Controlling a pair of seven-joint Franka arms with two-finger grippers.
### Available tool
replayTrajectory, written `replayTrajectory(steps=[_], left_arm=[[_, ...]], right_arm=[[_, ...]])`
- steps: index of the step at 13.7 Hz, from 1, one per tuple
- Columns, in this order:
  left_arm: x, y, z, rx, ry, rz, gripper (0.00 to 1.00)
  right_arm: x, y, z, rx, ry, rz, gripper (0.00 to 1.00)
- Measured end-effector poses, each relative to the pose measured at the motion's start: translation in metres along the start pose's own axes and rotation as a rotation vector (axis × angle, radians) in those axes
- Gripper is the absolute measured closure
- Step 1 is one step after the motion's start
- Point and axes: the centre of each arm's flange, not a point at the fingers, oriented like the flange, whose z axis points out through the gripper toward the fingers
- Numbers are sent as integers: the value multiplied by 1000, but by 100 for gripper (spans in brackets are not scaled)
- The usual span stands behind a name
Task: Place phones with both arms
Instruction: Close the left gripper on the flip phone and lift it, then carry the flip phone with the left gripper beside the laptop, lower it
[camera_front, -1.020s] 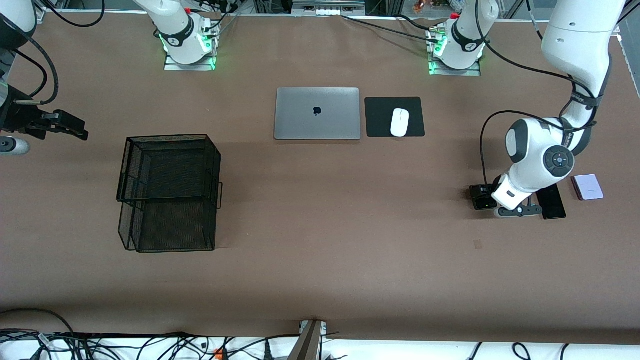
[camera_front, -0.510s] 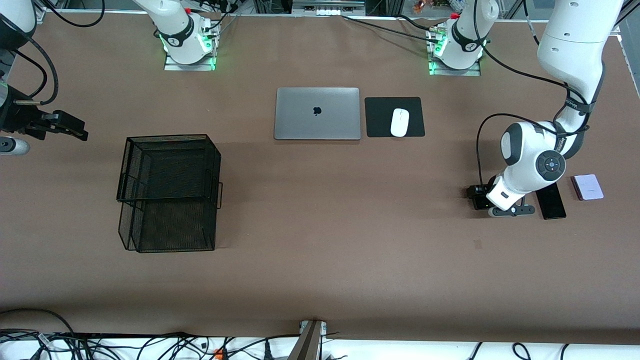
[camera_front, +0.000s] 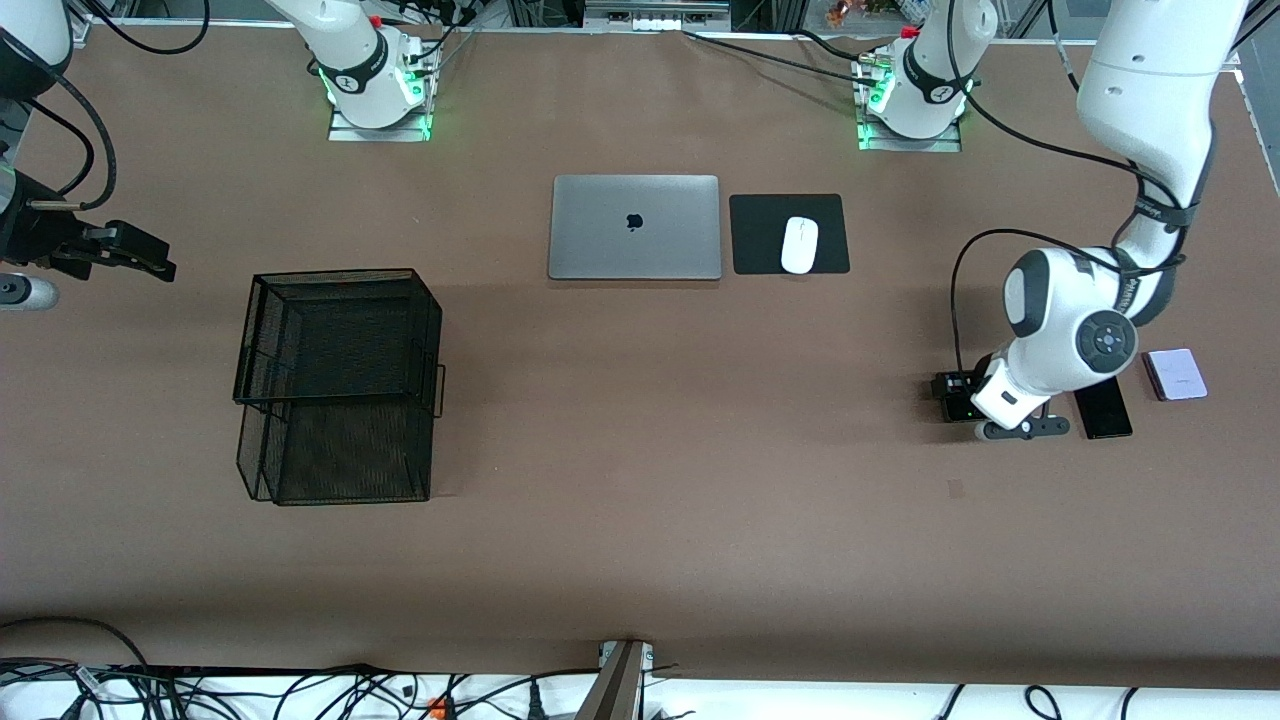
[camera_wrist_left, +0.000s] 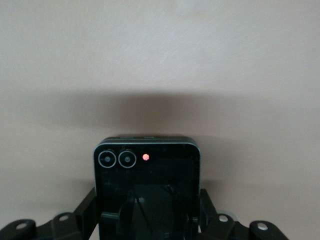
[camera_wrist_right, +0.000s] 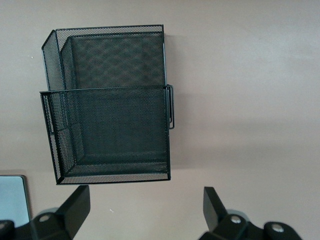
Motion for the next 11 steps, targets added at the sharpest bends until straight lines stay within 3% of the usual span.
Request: replayTrajectory(steps=[2, 5, 9, 11], left_arm=[[17, 26, -65, -10, -14, 38, 19], [21, 105, -146, -19, 22, 148, 19], [-26, 270, -130, -6, 42, 267, 19], [-59, 351, -94, -15, 70, 222, 19]], right_arm=[[0, 1, 0, 0, 0, 1, 0], [0, 3, 0, 0, 0, 6, 0], [0, 3, 0, 0, 0, 6, 0], [0, 3, 0, 0, 0, 3, 0]])
